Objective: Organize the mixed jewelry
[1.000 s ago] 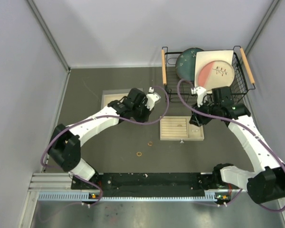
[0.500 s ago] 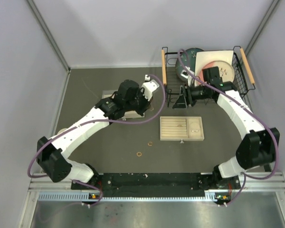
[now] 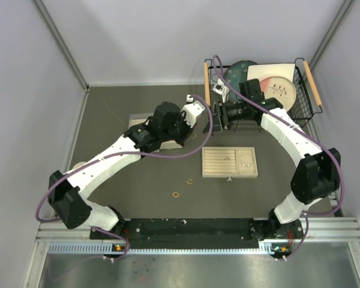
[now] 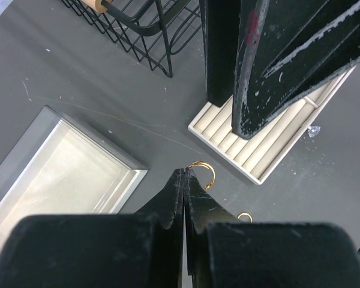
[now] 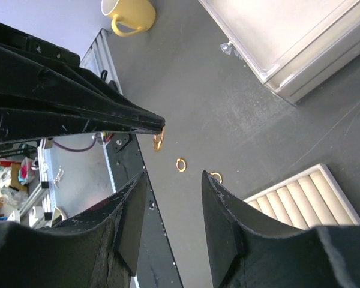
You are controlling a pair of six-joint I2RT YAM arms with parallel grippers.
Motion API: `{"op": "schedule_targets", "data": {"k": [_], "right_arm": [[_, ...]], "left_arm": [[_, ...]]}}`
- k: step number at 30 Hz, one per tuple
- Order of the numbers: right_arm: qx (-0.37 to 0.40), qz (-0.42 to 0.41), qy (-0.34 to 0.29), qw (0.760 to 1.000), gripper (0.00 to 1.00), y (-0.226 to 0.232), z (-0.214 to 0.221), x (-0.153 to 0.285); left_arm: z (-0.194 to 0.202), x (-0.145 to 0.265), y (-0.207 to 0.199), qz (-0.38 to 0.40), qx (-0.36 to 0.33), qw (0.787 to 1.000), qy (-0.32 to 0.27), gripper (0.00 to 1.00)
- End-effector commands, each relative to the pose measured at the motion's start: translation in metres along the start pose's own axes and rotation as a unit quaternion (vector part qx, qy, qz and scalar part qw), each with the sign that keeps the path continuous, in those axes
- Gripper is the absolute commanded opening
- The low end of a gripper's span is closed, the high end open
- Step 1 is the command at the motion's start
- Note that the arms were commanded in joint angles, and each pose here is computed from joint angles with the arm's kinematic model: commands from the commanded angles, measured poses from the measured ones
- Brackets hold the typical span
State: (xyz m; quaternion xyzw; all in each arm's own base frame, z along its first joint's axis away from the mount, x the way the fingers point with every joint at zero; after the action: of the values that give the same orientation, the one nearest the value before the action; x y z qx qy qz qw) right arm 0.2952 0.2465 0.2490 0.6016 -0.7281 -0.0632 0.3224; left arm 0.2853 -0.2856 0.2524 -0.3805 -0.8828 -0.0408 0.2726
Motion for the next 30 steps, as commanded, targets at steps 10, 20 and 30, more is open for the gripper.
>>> {"op": "schedule_targets", "data": {"k": [10,20,30], "right_arm": [[0.025,0.006,-0.010,1.000,0.40,0.000,-0.023,-0.021],[0.029,-0.004,-0.013,0.999,0.36,0.005,-0.028,-0.021],[0.033,-0.013,-0.014,0.999,0.34,0.012,-0.027,-0.021]], "left_arm": [[-0.028,0.000,-0.004,-0.011,-0.002,0.999,-0.043,0.00],[-0.024,-0.004,-0.004,-0.013,-0.006,0.999,-0.037,0.00],[-0.024,-0.008,-0.003,-0.017,-0.006,0.999,-0.037,0.00]]}}
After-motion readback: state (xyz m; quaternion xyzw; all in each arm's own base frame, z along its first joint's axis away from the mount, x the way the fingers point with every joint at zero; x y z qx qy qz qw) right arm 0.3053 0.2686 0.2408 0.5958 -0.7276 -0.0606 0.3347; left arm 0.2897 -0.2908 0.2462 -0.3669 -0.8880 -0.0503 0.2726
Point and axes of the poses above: each gripper's point midway between its finger pads, its own x axis back along the fingers, its own y axis along the line the jaws close on, z = x × y, the point moved 2 cm from there along x, back along the fingers, and after that the axes turned 13 degrees about x, right-handed, at the moved point
